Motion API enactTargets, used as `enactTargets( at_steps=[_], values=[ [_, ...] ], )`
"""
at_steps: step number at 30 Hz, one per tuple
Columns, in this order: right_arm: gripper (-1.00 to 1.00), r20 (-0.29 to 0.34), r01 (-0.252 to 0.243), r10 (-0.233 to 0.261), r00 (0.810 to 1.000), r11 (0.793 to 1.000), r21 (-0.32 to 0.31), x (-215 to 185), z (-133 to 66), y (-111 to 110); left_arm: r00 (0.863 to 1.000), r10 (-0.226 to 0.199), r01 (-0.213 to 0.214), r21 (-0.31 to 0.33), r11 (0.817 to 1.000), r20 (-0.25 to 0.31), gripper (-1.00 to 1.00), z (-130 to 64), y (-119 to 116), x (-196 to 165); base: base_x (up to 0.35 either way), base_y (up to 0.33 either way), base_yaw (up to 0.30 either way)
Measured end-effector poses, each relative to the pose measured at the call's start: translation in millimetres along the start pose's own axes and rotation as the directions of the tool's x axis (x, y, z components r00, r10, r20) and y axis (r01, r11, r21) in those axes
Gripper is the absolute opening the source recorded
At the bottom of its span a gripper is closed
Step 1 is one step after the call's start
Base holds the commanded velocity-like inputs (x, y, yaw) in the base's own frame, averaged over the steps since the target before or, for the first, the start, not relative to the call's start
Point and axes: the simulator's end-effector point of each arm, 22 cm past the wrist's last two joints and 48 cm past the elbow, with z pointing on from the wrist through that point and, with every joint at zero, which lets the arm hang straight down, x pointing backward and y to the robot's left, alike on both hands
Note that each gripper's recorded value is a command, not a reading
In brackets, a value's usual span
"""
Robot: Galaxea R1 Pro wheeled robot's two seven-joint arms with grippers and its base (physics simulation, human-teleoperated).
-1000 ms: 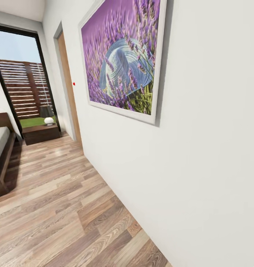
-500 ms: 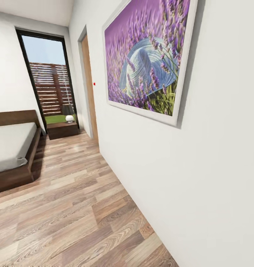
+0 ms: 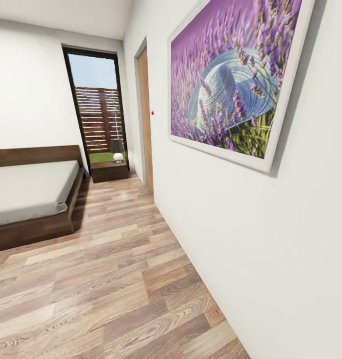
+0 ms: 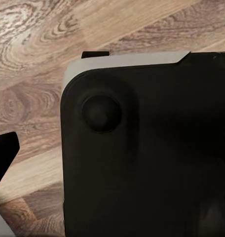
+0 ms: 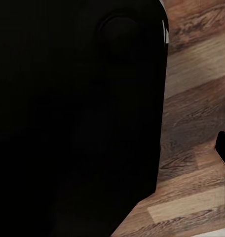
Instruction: In the bedroom, move the book from the bed onto either nightstand, and place the two sandals side by side next to the bed.
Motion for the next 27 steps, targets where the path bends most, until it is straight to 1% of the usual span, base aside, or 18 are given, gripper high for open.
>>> enactTargets(
  at_steps=[27],
  values=[
    [1.00, 0.000, 0.000, 0.000, 1.000, 1.000, 0.000, 0.0, 0.0, -0.6, 1.000, 0.002, -0.002, 0.000, 1.000, 0.001, 1.00, 0.0, -0.1, -0.1, 0.000, 0.000, 0.294]
  ],
)
